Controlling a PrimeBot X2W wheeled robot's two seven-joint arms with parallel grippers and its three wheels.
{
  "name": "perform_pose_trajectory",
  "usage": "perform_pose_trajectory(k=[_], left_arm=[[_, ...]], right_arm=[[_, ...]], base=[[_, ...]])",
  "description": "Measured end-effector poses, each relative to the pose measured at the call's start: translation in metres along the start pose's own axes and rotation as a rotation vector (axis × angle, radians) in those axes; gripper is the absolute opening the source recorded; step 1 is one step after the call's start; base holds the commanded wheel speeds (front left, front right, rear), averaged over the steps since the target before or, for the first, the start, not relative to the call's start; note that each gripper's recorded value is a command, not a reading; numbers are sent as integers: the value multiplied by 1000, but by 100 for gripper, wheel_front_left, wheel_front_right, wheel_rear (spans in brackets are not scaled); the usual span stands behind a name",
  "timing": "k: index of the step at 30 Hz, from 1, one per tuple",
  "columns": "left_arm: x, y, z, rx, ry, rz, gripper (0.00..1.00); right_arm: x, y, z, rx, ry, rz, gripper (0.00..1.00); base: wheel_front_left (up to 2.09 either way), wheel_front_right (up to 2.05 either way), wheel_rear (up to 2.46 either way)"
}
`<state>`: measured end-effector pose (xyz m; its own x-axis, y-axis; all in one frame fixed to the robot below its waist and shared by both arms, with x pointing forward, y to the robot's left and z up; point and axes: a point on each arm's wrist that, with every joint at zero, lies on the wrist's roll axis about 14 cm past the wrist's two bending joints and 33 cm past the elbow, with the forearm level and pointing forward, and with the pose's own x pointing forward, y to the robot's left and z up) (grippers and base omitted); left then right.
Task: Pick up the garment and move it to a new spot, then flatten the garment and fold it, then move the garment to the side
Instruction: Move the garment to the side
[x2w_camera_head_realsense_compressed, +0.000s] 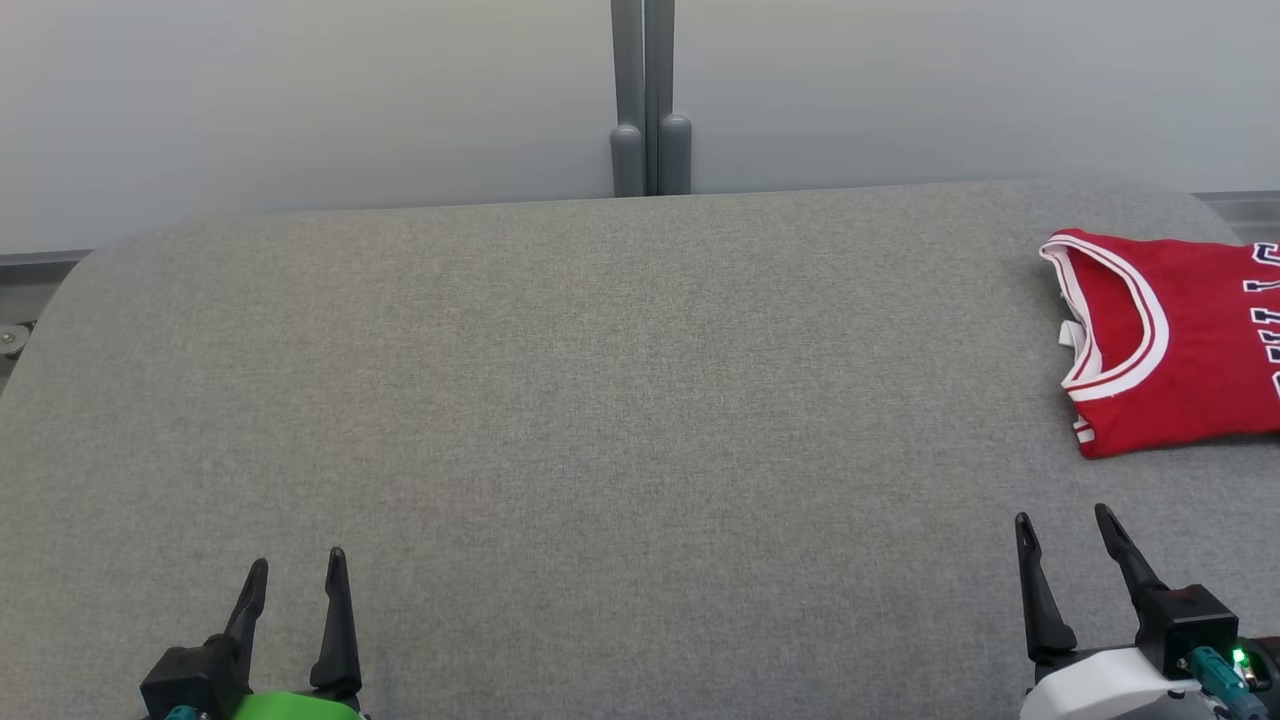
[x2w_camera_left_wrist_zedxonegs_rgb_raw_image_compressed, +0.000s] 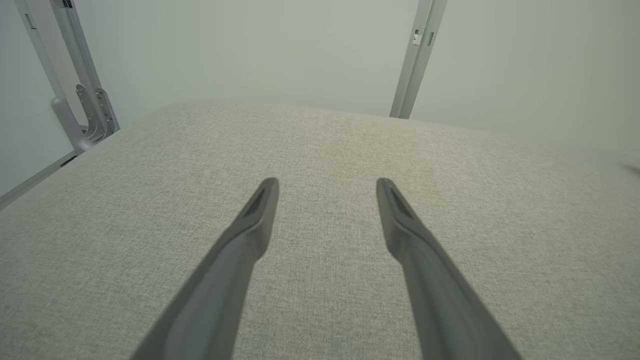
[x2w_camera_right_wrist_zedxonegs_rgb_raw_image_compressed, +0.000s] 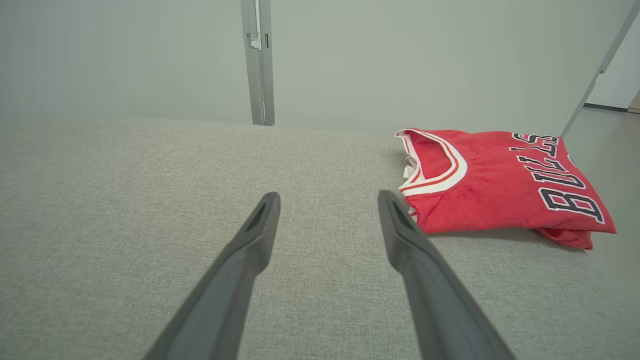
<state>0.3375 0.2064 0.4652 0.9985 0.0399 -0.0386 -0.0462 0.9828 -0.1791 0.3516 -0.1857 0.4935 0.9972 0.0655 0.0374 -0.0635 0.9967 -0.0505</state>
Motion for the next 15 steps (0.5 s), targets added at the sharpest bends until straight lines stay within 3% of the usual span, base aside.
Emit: perform_pose_trajectory(k=[15], left_arm=[[-4, 4, 1, -6, -4, 14, 100]], right_arm=[[5, 10, -1, -9, 3, 31, 100]], base=[[0, 0, 0]])
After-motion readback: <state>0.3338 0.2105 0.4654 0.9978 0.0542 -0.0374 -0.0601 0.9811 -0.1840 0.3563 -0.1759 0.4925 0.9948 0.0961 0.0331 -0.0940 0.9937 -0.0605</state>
